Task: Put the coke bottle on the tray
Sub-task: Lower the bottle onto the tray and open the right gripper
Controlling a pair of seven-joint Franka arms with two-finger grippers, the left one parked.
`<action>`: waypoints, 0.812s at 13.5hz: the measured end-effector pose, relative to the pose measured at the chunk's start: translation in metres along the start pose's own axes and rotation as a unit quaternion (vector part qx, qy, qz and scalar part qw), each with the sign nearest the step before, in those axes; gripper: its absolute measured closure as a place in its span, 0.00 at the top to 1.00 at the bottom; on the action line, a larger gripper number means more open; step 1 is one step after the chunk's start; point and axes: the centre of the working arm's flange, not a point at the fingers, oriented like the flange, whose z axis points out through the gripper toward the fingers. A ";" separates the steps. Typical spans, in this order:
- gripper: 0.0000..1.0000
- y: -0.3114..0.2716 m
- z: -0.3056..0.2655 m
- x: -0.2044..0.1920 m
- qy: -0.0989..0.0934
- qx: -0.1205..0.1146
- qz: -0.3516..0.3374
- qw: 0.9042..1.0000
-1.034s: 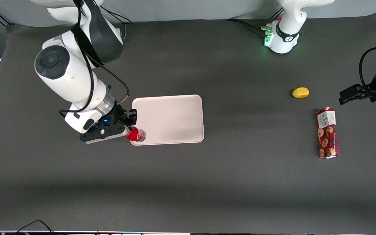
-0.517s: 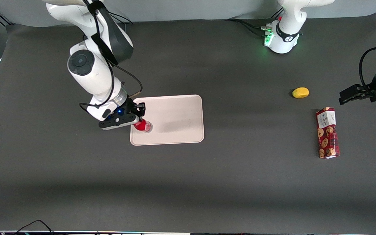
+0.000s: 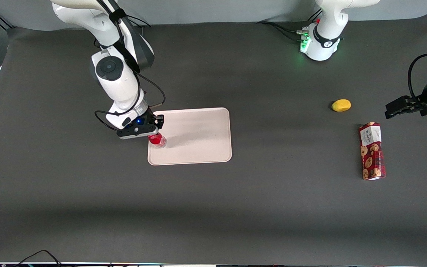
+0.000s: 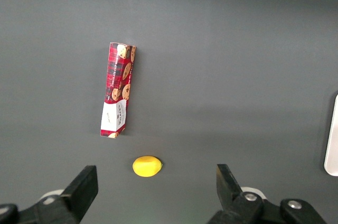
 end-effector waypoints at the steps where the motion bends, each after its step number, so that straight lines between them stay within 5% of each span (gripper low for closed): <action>1: 0.32 -0.001 0.004 -0.003 0.006 0.003 0.002 1.000; 11: 0.32 0.004 0.035 -0.018 0.026 0.001 -0.002 1.000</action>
